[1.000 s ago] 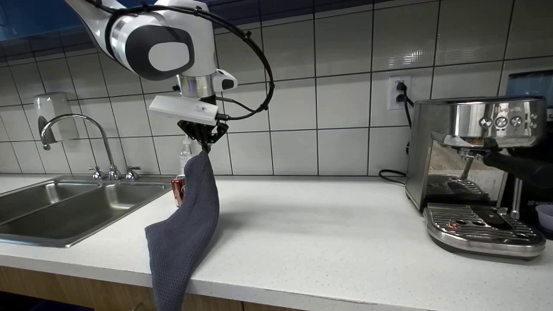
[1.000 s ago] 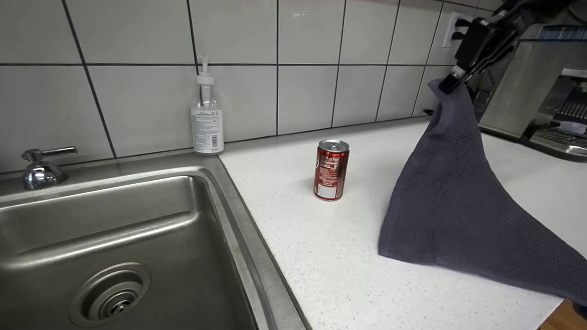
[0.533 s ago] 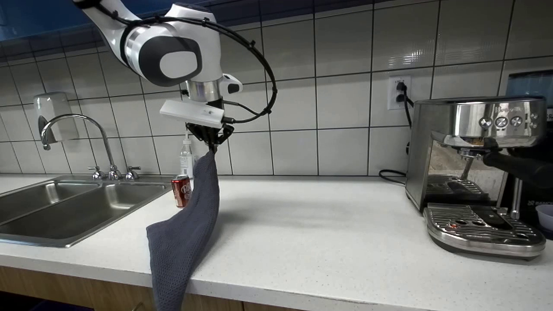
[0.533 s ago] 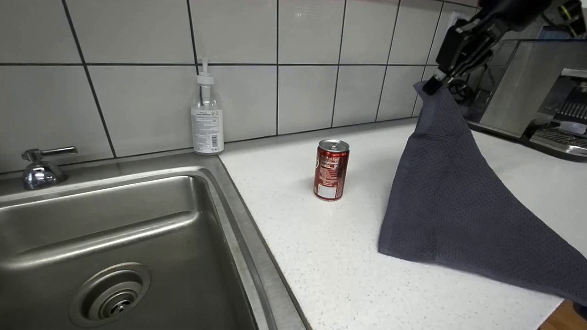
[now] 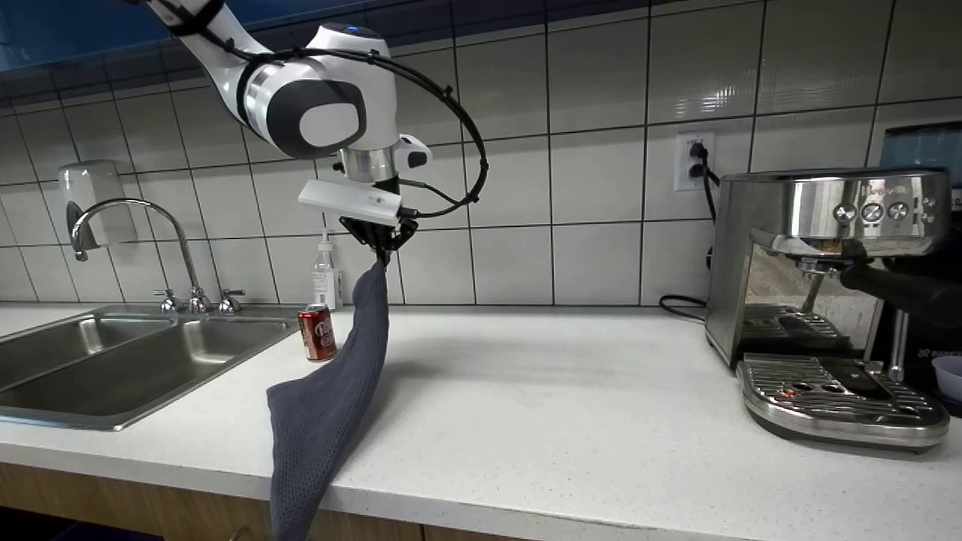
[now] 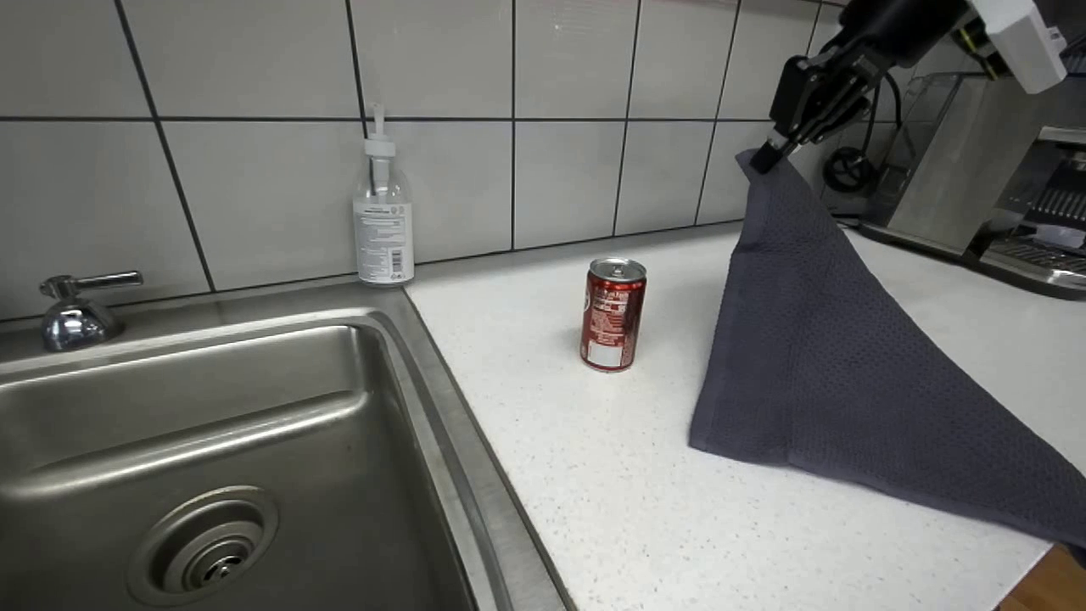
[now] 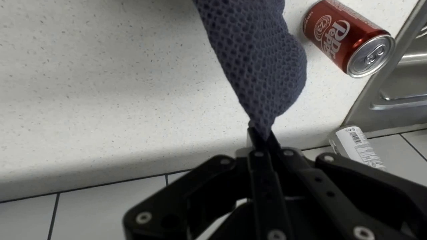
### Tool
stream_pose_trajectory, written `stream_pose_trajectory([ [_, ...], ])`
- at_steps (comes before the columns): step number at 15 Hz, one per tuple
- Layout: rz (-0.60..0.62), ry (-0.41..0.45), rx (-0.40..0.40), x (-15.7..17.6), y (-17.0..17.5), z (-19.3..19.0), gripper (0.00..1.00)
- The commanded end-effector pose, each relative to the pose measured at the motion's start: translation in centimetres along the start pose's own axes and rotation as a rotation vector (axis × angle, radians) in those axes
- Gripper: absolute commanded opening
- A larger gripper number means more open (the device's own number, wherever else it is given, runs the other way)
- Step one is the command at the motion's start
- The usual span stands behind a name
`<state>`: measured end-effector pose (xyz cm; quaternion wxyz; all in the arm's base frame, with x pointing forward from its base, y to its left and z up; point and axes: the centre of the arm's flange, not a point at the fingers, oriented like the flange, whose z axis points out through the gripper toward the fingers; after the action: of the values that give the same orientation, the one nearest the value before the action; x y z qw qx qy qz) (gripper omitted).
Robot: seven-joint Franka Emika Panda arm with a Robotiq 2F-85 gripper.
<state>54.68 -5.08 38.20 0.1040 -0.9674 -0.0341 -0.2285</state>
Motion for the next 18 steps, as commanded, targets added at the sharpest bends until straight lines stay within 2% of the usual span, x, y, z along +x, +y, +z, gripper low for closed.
stream_pose_trajectory([
  [1,0.019,0.039,-0.008,2.3,0.4,0.9,0.01],
  [8,0.039,0.09,-0.009,3.9,0.8,1.3,0.01],
  [18,-0.002,0.13,0.035,1.2,1.3,-0.1,0.01],
])
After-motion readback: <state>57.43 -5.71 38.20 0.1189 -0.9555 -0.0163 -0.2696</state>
